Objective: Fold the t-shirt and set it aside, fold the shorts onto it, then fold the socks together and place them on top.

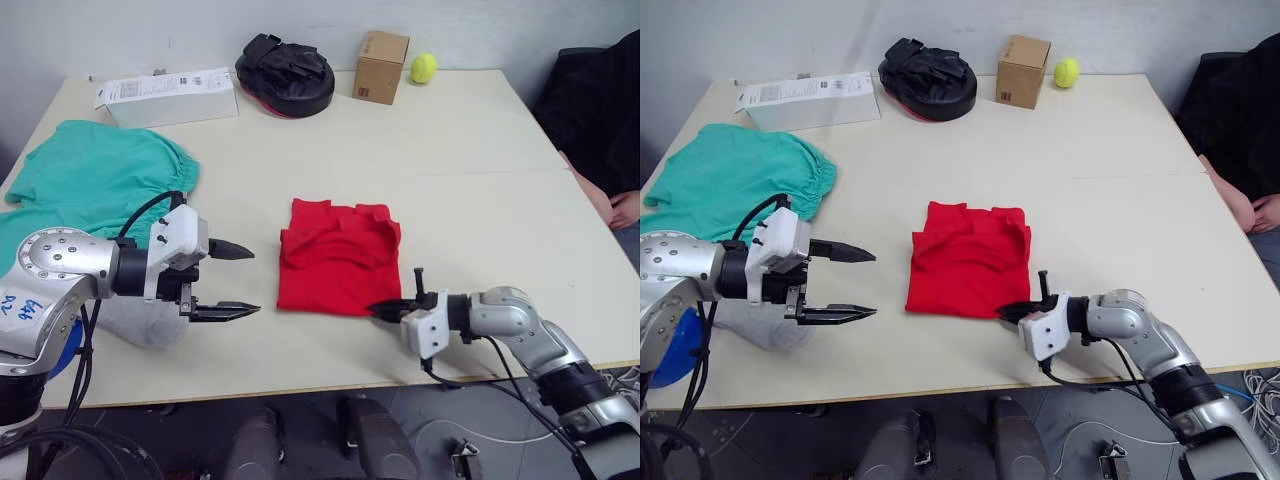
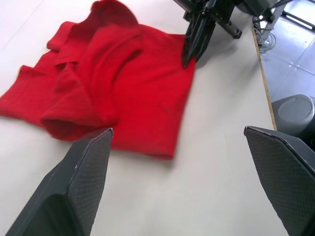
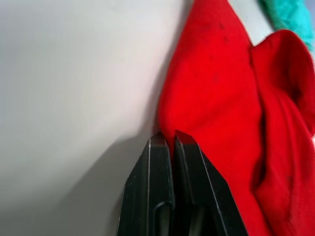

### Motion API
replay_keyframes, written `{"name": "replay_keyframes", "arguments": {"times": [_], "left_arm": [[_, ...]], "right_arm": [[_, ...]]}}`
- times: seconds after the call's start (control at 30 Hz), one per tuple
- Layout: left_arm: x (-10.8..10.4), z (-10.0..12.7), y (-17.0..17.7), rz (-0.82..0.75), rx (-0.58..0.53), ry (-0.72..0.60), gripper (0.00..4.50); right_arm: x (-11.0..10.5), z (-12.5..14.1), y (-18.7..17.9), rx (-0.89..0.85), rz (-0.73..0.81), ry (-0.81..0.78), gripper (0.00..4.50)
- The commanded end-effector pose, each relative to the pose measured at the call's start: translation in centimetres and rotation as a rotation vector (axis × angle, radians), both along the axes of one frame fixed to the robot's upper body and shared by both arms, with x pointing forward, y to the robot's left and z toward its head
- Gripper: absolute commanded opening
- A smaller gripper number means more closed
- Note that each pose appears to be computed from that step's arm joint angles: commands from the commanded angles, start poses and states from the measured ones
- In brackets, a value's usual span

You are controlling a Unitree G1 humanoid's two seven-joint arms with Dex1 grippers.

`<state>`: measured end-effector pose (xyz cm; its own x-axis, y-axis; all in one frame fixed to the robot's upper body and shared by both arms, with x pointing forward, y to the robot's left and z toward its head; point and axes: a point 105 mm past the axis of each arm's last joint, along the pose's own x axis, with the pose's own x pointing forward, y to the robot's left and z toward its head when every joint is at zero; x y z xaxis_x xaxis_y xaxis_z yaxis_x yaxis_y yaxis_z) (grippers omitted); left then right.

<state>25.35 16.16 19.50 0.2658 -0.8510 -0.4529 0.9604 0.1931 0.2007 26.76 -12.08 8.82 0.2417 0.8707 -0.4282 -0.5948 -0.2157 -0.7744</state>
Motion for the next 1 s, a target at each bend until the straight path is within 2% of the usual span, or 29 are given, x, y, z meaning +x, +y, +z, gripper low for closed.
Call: {"name": "replay_keyframes", "arguments": {"times": [0.03, 0.27, 0.43, 0.57, 0.7, 0.9, 1.0], "left_arm": [[-0.9, 0.4, -0.3, -0.049, 0.024, -0.03, 4.5], [-1.8, -1.1, -0.4, -0.092, 0.062, -0.023, 4.5], [-1.3, -1.9, -0.6, -0.129, 0.099, -0.076, 4.5], [-0.5, -2.3, -0.9, -0.149, 0.105, -0.114, 4.5], [0.0, -2.1, -1.2, -0.161, 0.099, -0.131, 4.5], [0.4, -2.3, -1.3, -0.179, 0.101, -0.152, 4.5], [0.9, -2.6, -1.7, -0.211, 0.126, -0.211, 4.5]], "right_arm": [[-2.3, -0.2, -0.3, -0.023, 0.078, 0.056, 0.01], [-5.3, -0.4, -1.1, -0.036, 0.144, 0.105, 0.01], [-4.9, -0.2, -1.4, -0.048, 0.137, 0.072, 0.01], [-5.2, 0.7, -1.6, -0.027, 0.128, 0.12, 0.01], [-6.0, 1.4, -1.9, -0.035, 0.145, 0.157, 0.99], [-7.3, 3.4, -1.7, -0.004, 0.173, 0.194, 2.95], [-7.7, 4.7, -1.6, 0.041, 0.164, 0.238, 3.93]]}}
